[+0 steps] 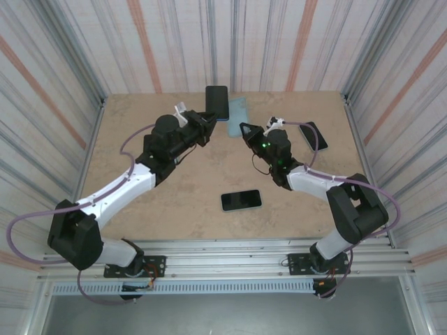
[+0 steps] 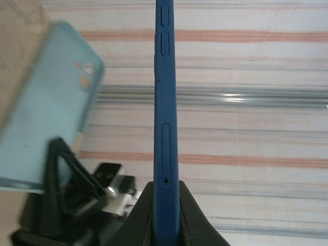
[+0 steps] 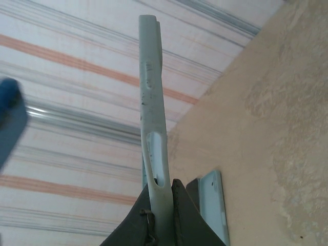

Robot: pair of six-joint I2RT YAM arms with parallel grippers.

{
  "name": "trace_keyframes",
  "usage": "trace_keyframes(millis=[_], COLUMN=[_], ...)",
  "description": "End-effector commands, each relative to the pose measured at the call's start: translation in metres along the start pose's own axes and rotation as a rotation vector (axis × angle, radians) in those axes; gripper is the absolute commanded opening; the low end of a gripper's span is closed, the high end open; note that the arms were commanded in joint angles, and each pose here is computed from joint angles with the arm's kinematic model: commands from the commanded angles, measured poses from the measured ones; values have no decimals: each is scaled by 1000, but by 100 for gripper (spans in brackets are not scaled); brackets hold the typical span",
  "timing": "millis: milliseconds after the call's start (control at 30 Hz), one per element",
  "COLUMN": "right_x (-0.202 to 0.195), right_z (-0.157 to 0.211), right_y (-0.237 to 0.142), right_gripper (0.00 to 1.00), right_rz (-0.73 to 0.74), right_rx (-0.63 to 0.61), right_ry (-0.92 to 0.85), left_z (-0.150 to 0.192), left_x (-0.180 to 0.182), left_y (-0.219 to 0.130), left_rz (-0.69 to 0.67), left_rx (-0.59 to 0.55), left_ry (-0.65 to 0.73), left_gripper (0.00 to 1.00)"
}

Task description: Take the phone out of the phone case

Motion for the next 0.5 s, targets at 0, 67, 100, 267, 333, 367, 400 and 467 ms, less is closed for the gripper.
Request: trace_keyframes(millis=[0,67,100,267,333,367,400,467], right_x=[7,6,6,2,1,0,0,-3], right_z=[-4,-2,-2,4,7,9,11,15], right_y=[-7,-7,-7,-7,-6,-6,-6,-6], right_gripper=[4,4,4,4,4,4,4,4], right_rz=[-8,-8,-8,2,3,7,8,18], right_rx=[-12,-3,1,15,16,19,23,32], right_ry=[-37,-36,-36,-31,-29,-31,-31,-29], left_z=[-10,-20,-25,-43,-49,-51,-53,-58], left_x=[4,19,27,69,85,92,100,110], left_y=[-7,-6,-6,-3,-1,0,2,5], left_rz=[32,12,5,-53,-72,-83,-100,-103], left_rx=[26,24,19,10,2,4,3,0], left_ry=[58,63,70,61,51,49,43,39], left_gripper=[8,8,8,7,6,6,6,6])
Point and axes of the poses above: each hand's point on the last joint's axis, 136 mm out from that joint toward the fingers, its own y axis out along the fingers, its own x axis along the line the jaws close on, z = x × y, the point moved 4 cm from there along -y, back along the fingers, and after that the axes turned 4 degrees about y, right-handed, at the moved point
